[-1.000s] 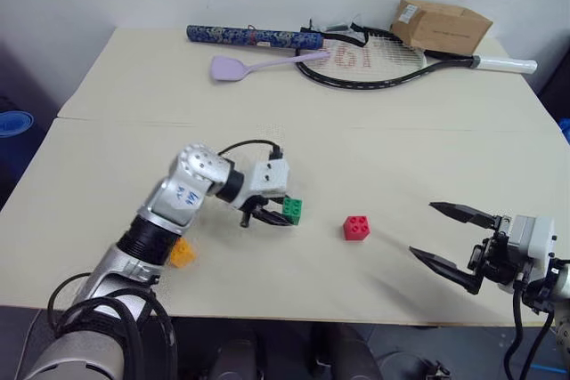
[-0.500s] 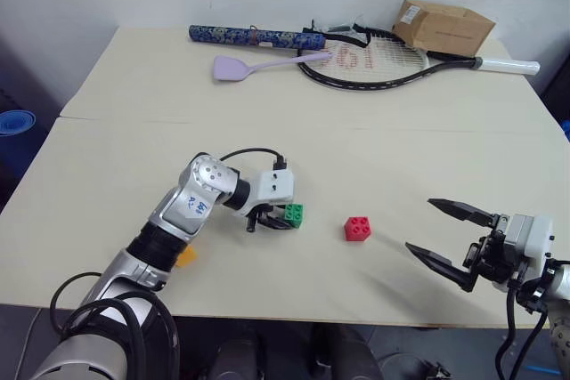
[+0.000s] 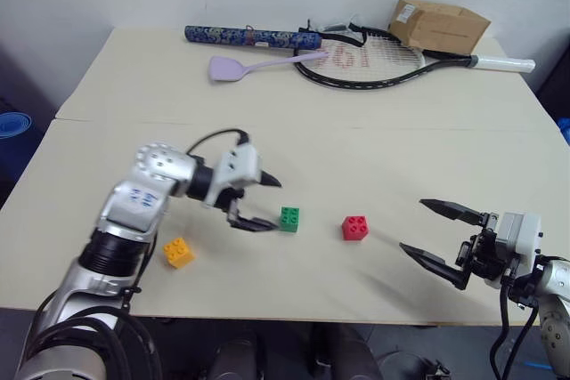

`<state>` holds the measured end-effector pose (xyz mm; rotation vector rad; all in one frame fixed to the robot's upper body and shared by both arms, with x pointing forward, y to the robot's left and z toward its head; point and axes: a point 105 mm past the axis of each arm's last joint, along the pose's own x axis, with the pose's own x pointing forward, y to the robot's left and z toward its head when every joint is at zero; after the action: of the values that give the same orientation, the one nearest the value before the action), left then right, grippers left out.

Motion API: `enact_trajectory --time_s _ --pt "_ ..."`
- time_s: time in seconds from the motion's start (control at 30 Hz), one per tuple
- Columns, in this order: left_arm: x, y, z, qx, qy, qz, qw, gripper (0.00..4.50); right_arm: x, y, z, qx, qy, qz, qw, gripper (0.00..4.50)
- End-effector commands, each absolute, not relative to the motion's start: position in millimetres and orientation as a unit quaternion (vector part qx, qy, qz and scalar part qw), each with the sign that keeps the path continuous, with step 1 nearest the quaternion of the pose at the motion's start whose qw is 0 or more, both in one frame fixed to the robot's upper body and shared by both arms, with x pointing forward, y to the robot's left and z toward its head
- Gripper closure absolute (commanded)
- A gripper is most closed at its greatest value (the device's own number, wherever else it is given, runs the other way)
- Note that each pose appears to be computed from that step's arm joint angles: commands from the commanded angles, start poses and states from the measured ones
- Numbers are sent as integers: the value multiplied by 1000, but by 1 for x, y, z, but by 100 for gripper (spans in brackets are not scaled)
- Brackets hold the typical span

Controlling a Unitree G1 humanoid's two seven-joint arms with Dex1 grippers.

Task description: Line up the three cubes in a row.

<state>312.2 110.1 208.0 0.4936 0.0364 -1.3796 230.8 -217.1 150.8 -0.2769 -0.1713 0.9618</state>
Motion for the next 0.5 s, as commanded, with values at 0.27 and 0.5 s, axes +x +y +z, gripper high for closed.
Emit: enact_trajectory --time_s 0.27,0.5 --pt "300 313 214 120 60 -407 904 1 246 -204 168 -142 -128 494 848 0" --pt "263 381 169 113 179 -327 921 1 243 -185 170 -136 -136 529 827 0"
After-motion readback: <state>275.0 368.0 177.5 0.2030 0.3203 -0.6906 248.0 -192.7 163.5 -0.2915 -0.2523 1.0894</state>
